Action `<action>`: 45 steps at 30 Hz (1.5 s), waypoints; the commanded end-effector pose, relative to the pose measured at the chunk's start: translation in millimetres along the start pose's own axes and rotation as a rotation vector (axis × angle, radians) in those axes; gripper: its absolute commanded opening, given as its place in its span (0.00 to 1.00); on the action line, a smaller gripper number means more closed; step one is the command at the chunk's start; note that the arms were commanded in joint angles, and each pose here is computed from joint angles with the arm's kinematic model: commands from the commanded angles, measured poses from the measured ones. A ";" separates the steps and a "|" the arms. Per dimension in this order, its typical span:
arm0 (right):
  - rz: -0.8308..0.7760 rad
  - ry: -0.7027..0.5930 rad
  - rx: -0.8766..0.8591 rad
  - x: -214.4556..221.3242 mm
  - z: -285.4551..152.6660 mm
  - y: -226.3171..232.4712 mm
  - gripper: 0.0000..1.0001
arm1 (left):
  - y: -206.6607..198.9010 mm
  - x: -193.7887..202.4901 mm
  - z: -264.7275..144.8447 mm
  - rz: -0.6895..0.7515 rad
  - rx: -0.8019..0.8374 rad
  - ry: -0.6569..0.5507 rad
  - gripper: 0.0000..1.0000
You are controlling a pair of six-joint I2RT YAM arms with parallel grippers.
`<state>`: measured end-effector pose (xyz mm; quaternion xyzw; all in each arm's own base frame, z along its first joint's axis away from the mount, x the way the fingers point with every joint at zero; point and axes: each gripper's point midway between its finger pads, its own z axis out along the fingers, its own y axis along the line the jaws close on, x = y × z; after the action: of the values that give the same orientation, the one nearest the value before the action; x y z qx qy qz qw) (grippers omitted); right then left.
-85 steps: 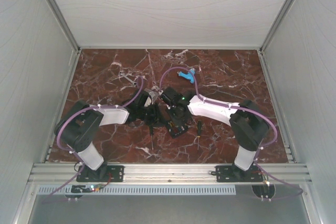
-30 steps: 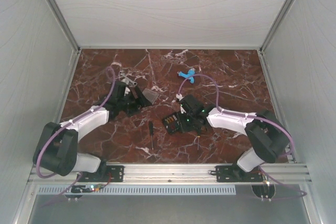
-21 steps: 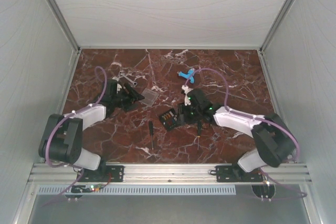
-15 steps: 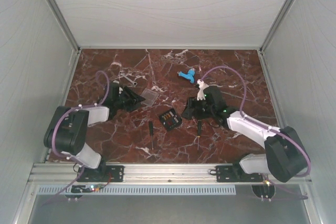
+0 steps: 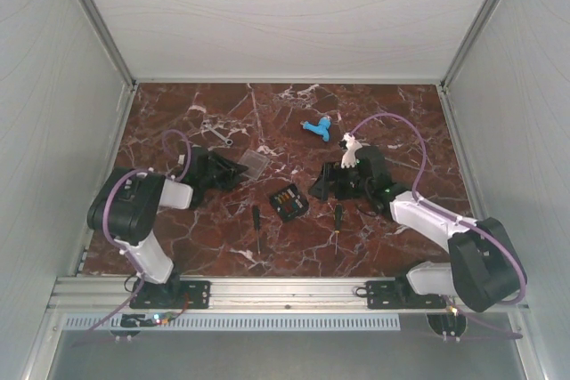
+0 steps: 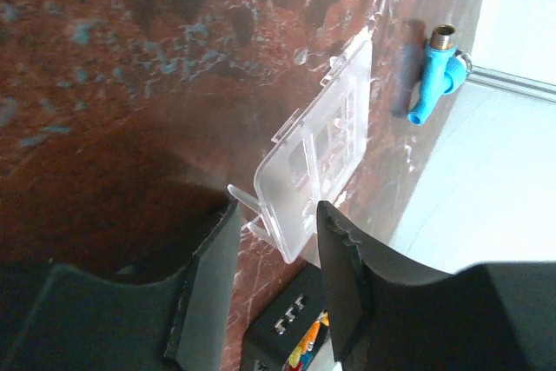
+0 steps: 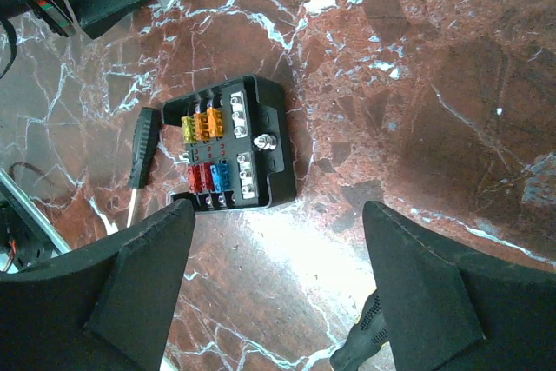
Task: Snap on the fuse box
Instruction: Adjust the fuse box base at the center of the board, then pick up the fuse box cover from the center of the board.
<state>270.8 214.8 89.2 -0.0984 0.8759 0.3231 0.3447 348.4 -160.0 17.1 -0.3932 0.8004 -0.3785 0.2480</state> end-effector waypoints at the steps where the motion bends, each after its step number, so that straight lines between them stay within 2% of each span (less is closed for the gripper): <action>1: -0.012 -0.032 -0.033 -9.2 3.4 1.9 0.76 | -12.2 -6.9 13.2 -0.029 0.051 -0.032 0.41; 8: -0.012 -0.026 -0.039 -9.6 5.0 0.7 0.77 | -12.1 -6.0 21.1 -0.040 0.091 -0.027 0.31; 19: -0.027 -0.009 -0.061 -10.1 4.1 5.5 0.77 | -73.3 -17.0 -3.7 0.132 0.316 -0.089 0.00; 25: -0.057 -0.007 -0.105 -20.1 -1.9 18.5 0.76 | -96.9 -7.1 -24.8 0.248 0.370 -0.041 0.00; 31: -0.154 -0.028 -0.222 -51.1 -20.2 54.1 0.74 | -112.3 21.5 -50.4 0.481 0.362 0.129 0.00; 39: -0.336 -0.022 -0.356 -85.2 -49.4 95.5 0.71 | -147.7 58.7 -109.9 0.753 0.411 0.264 0.00; 45: -0.469 -0.032 -0.447 -97.9 -75.7 120.8 0.69 | -148.7 88.1 -147.4 0.948 0.409 0.407 0.00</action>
<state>276.9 256.9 233.5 -0.3032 0.7670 0.4096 0.3900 297.3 -229.7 207.8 0.0562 0.8207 -0.4565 0.3389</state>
